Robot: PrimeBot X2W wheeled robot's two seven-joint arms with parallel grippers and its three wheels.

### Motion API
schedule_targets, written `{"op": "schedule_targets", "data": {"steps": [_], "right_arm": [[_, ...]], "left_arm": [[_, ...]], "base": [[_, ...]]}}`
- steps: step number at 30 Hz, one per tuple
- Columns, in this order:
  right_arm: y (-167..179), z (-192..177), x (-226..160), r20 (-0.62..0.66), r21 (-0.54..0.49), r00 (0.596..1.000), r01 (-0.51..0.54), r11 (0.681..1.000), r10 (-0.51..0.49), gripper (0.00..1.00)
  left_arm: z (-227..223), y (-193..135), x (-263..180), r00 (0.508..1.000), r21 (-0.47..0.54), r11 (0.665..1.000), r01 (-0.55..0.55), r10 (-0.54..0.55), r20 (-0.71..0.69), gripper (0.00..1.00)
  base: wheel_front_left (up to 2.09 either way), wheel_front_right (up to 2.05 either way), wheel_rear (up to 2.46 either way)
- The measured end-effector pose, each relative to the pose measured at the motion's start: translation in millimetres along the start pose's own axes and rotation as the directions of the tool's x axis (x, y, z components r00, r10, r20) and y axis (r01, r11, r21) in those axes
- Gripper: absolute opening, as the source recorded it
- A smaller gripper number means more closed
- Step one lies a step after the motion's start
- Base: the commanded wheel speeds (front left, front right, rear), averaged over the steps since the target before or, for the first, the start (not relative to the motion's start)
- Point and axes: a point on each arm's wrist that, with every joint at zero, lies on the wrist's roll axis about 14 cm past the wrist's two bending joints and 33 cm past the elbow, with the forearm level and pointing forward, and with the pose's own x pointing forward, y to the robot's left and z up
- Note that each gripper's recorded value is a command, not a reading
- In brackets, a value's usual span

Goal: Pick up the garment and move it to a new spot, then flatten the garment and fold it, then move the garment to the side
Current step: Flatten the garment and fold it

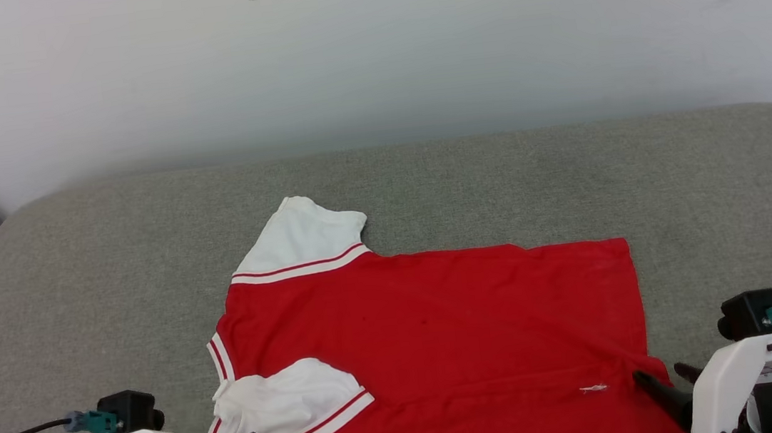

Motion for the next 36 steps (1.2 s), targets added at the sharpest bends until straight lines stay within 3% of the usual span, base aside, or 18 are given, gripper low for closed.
{"op": "schedule_targets", "data": {"steps": [4,9,17,22,29,36], "right_arm": [[-3,29,-11,0.187,-0.041,0.982,0.025,0.999,-0.017,1.00],[-17,61,-33,0.407,-0.104,0.910,0.134,0.986,-0.081,1.00],[-13,97,-46,0.580,-0.092,0.809,0.179,0.979,-0.093,1.00],[-7,127,-39,0.652,-0.086,0.755,0.174,0.981,-0.077,1.00],[-18,134,-8,0.642,-0.047,0.759,0.181,0.982,-0.109,1.00],[-41,118,23,0.578,-0.008,0.798,0.214,0.977,-0.170,1.00]], "left_arm": [[22,5,-1,0.996,0.018,1.000,-0.021,0.020,0.085,1.00],[78,-5,-4,0.952,0.042,0.999,-0.029,0.014,0.305,1.00],[148,-36,10,0.863,0.128,0.992,-0.020,-0.048,0.503,1.00],[189,-43,39,0.845,0.165,0.986,-0.016,-0.075,0.529,1.00],[229,-48,105,0.887,0.197,0.980,0.038,-0.124,0.444,1.00],[212,-28,177,0.986,0.206,0.975,0.076,-0.105,0.133,1.00]], "base": [[0.00,0.00,0.00],[0.00,0.00,0.00],[0.00,0.00,0.00],[0.00,0.00,0.00],[0.00,0.00,0.00],[0.00,0.00,0.00]]}}
